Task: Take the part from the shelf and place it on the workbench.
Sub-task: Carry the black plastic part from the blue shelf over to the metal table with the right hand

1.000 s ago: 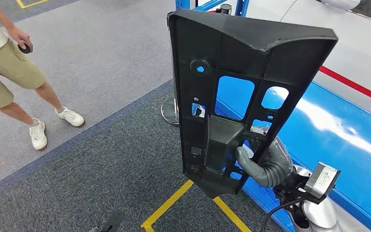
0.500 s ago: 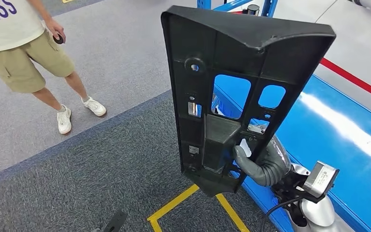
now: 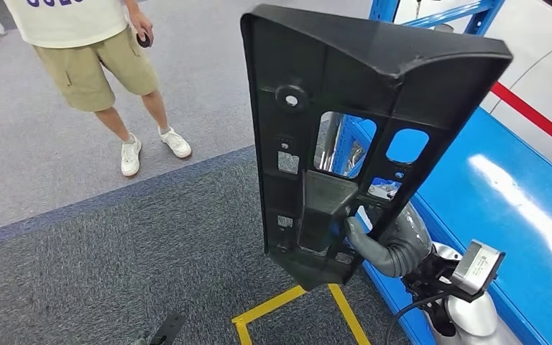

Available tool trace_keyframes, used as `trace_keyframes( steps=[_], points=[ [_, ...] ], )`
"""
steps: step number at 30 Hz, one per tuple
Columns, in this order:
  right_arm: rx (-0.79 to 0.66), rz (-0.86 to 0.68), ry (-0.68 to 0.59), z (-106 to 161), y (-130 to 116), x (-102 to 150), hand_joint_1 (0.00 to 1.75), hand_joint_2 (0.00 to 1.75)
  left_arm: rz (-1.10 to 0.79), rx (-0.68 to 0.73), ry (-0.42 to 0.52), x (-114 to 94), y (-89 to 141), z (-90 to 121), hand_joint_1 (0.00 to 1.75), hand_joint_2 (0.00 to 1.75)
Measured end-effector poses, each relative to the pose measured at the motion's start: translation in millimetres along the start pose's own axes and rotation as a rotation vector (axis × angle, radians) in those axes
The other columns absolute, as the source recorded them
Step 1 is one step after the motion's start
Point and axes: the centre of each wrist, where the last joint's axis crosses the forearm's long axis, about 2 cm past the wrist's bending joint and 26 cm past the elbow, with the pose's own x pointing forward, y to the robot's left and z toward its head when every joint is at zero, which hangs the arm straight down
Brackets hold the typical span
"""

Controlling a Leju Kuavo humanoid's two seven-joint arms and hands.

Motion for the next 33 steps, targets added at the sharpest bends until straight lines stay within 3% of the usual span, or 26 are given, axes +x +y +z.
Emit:
trace_keyframes(
  steps=[33],
  points=[
    [0.017, -0.015, 0.003, 2.4, -3.1, -3.0, 1.75, 1.75, 0.001, -0.006, 0.004, -1.6, -1.3, 0.7, 0.00, 1.75]
  ],
)
